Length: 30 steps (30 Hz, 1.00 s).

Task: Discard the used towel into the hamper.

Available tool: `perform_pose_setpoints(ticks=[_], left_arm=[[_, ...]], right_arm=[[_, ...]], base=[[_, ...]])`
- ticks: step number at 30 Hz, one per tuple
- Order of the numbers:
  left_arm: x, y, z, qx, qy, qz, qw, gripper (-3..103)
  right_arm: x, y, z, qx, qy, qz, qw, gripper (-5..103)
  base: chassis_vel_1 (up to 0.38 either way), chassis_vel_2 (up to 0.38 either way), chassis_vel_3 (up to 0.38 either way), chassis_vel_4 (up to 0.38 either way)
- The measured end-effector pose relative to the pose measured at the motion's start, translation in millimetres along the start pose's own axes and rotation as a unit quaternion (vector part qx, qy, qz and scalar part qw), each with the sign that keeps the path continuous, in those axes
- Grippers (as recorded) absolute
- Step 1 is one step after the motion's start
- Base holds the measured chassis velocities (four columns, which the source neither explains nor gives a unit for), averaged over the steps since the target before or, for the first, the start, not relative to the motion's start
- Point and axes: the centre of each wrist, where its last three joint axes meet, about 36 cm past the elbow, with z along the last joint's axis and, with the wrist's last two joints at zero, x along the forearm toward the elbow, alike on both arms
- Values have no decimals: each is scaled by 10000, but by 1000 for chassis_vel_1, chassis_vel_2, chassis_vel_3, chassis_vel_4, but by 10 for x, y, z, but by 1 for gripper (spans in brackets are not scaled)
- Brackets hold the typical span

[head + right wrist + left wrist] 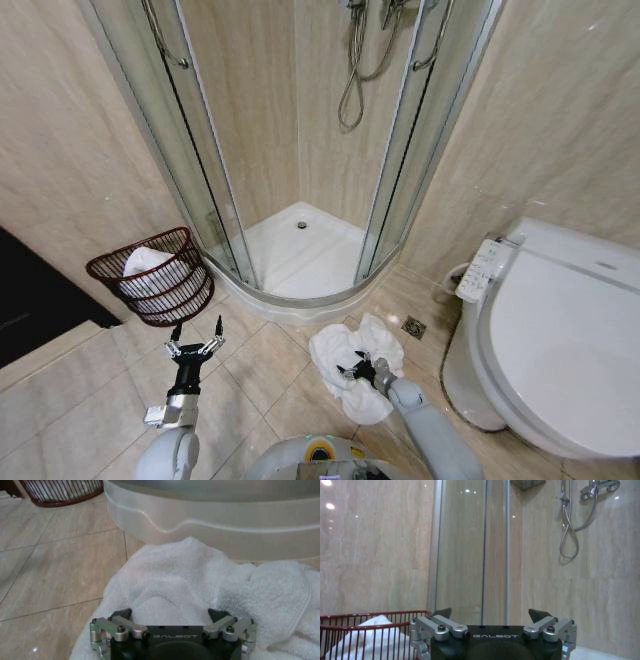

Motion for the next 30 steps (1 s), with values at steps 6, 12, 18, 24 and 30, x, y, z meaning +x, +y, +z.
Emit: perform_pose_setpoints(ticks=[6,12,18,24,30], left_arm=[[6,-21,13,-23,30,6,10000,100],[17,-48,26,-37,54,5,10000,100],[22,-64,24,-36,53,-11,10000,100],[25,-103,30,-35,57,-13,10000,100],[24,-119,10,-47,44,15,10000,100]], right_arm=[[-21,-28,52,-38,49,-102,9999,100],[-53,-95,127,-72,170,-123,9998,102],[-54,-109,159,-92,154,-14,9998,84],[-43,-95,187,-61,93,-4,9999,73],[6,-110,227,-7,55,-46,10000,57]], base=[[0,0,0,0],[0,0,0,0],[0,0,0,0],[0,0,0,0],[0,0,0,0]])
